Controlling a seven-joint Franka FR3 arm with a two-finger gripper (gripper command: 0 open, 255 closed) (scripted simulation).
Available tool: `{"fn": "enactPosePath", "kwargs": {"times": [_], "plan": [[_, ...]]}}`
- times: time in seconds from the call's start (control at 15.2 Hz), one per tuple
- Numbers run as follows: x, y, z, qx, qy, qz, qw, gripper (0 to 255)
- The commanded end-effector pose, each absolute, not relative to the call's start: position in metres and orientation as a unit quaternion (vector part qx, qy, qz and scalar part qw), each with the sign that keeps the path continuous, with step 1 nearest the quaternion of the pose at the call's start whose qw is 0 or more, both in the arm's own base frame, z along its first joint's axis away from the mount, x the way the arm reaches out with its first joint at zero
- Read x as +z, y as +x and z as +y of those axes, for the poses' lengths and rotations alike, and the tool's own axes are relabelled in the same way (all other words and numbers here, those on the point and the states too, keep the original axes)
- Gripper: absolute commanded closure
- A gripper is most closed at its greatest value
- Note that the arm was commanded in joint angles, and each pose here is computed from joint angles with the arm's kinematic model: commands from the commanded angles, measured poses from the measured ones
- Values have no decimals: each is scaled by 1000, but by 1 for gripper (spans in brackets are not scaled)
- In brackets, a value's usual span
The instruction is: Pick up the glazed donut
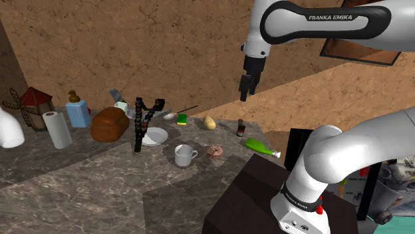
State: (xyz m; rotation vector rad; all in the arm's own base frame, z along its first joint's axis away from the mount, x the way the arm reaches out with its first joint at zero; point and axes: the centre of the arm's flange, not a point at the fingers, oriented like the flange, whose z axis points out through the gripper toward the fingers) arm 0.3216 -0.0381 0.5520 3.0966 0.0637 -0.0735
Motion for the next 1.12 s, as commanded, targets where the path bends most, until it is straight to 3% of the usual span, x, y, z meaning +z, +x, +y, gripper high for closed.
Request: {"fn": "enactPosePath", "kwargs": {"times": [0.0, 1.06], "plan": [[552, 322, -38, -24, 999, 21, 22, 0], [362, 366, -118, 17, 957, 290, -6, 0]]}}
